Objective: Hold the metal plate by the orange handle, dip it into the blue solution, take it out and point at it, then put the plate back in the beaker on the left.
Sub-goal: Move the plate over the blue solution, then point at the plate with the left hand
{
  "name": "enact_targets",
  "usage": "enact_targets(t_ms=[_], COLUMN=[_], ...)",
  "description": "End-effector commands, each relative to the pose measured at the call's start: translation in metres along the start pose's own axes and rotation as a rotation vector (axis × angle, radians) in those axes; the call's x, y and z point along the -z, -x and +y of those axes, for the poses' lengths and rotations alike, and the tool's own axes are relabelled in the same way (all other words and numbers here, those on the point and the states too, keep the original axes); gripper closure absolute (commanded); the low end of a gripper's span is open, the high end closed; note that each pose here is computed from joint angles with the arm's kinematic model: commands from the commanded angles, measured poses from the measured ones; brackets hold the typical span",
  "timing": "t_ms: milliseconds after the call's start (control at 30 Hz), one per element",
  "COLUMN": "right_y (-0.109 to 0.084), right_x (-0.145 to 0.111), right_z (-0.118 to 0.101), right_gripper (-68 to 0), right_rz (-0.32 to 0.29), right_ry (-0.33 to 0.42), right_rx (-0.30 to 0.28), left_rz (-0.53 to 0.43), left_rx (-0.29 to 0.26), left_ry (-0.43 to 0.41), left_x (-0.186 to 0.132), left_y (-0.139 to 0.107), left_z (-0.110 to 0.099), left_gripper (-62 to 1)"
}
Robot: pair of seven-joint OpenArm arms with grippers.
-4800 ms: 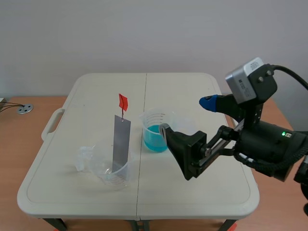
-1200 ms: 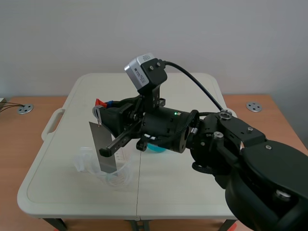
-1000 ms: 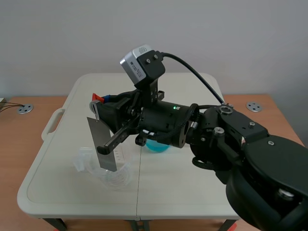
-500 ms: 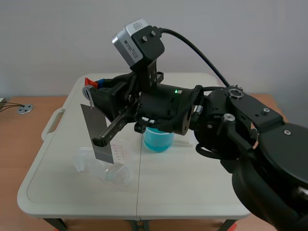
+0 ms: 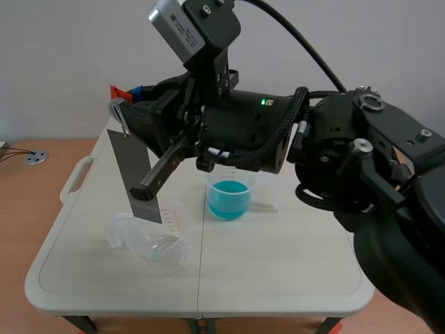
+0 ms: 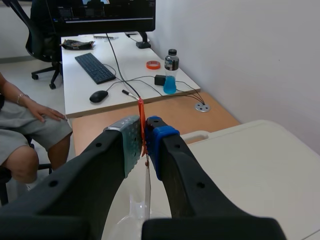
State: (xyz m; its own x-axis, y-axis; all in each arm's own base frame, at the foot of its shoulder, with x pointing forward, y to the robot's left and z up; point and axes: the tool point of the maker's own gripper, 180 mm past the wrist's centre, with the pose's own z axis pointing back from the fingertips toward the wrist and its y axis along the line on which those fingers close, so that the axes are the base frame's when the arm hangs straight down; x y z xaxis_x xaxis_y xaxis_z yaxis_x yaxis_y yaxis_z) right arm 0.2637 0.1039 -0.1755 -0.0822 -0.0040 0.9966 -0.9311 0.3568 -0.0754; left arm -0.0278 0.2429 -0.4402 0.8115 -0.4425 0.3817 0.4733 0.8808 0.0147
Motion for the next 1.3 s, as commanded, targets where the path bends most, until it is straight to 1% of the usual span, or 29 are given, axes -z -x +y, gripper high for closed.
enact_targets(t_ms=[0,167,267,333,500,700,867,967,1067,1133,1267], right_y=[-0.017,-0.032,-0.037,-0.041,-0.051,-0.053,-0.056,-0.057,-0.061,-0.067,-0.076], right_x=[0.000,-0.004,-0.006,-0.009,-0.021,-0.038,-0.053,-0.062,-0.066,-0.068,-0.069], right_z=[0.002,0.006,0.008,0.005,-0.011,-0.034,-0.051,-0.060,-0.067,-0.070,-0.076], right_gripper=[-1.3,-1.3,-1.3,-1.3,-1.3,-1.3,-1.3,-1.3,-1.3,-1.3,-1.3], right_rz=[-0.040,-0.060,-0.052,-0.054,-0.072,-0.065,-0.055,-0.043,-0.034,-0.042,-0.043], right_ry=[-0.010,-0.022,-0.025,-0.015,0.028,0.083,0.122,0.147,0.154,0.149,0.149], right_rx=[-0.029,-0.075,-0.098,-0.114,-0.113,-0.119,-0.138,-0.160,-0.188,-0.197,-0.215], left_rz=[-0.009,-0.010,-0.011,-0.011,-0.011,-0.011,-0.014,-0.017,-0.020,-0.023,-0.021], left_rx=[-0.009,-0.010,-0.012,-0.012,-0.012,-0.012,-0.012,-0.011,-0.010,-0.003,0.044], left_ry=[0.004,0.004,0.004,0.004,0.004,0.004,0.004,0.002,0.001,-0.001,-0.008], left_x=[-0.001,-0.001,-0.001,-0.001,-0.001,-0.001,-0.001,-0.001,0.000,0.001,0.001], left_y=[-0.002,-0.002,-0.002,-0.002,-0.002,-0.002,-0.003,-0.004,-0.005,-0.007,-0.009], left_z=[-0.003,-0.003,-0.003,-0.003,-0.003,-0.003,-0.003,-0.002,-0.001,0.000,0.008], left_gripper=[-8.4,-8.4,-8.4,-8.4,-8.4,-8.4,-8.4,-8.4,-8.4,-8.3,-8.3])
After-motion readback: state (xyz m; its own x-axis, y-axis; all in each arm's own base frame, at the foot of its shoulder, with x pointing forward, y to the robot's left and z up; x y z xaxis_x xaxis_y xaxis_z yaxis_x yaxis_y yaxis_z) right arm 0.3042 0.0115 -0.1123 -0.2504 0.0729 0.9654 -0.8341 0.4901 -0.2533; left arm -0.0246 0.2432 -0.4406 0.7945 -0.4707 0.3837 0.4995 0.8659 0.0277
